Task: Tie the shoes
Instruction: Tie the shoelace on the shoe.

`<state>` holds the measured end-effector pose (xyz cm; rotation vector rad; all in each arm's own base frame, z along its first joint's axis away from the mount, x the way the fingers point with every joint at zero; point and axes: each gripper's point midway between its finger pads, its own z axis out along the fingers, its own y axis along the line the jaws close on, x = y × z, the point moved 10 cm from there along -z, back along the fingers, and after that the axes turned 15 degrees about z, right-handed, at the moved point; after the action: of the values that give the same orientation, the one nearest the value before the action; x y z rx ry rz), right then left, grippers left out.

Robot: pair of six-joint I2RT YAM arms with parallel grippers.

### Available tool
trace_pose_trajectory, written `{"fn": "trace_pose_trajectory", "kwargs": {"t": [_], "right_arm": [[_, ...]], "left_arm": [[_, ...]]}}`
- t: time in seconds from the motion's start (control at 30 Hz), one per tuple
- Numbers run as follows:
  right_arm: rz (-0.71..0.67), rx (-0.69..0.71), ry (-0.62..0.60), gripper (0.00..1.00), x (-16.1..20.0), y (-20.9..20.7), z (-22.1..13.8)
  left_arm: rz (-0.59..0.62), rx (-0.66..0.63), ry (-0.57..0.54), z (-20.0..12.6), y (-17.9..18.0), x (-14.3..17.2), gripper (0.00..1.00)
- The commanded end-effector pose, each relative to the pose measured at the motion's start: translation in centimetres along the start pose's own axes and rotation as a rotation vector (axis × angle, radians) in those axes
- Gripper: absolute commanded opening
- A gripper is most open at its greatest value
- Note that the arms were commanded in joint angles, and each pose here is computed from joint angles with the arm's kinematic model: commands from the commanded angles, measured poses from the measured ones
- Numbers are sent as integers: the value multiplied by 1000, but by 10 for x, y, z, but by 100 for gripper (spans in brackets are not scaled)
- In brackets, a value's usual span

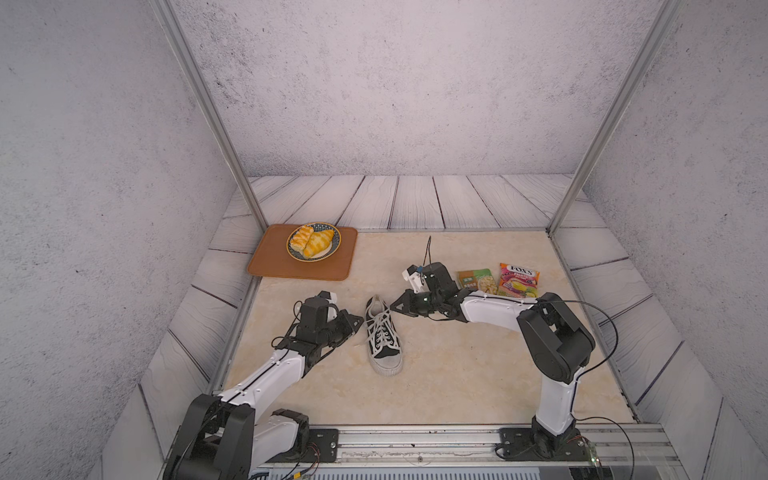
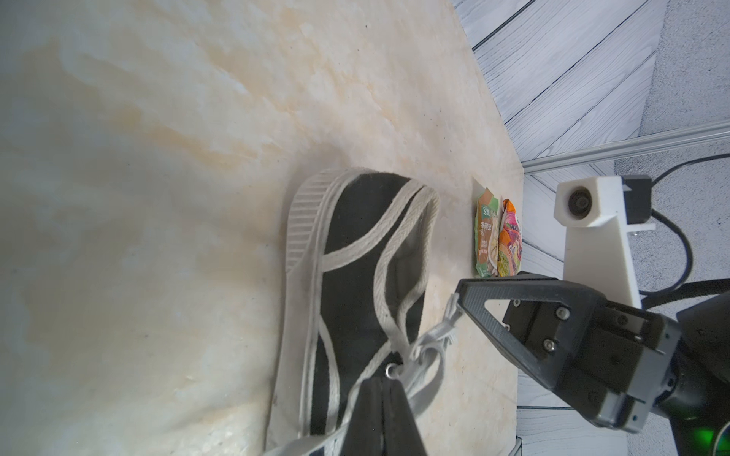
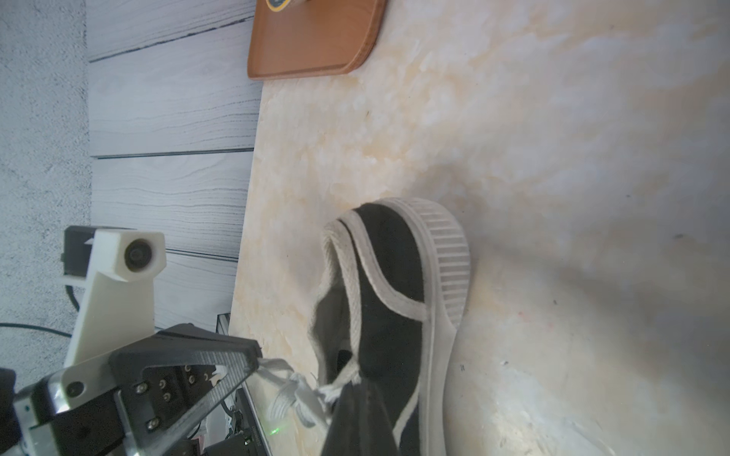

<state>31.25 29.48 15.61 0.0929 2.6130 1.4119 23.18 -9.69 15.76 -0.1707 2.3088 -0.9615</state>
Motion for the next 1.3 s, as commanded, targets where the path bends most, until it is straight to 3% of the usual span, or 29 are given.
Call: {"fn": "trace_pose_trajectory", "kwargs": {"t": [0.0, 1.27], "right_arm": [[-14, -57, -82, 0, -5, 19, -20], [127, -61, -210, 0, -11, -23, -41]], "left_arm": [[13, 3, 9, -3, 0, 4, 0], [-74, -38, 27, -14, 18, -6, 0]]}}
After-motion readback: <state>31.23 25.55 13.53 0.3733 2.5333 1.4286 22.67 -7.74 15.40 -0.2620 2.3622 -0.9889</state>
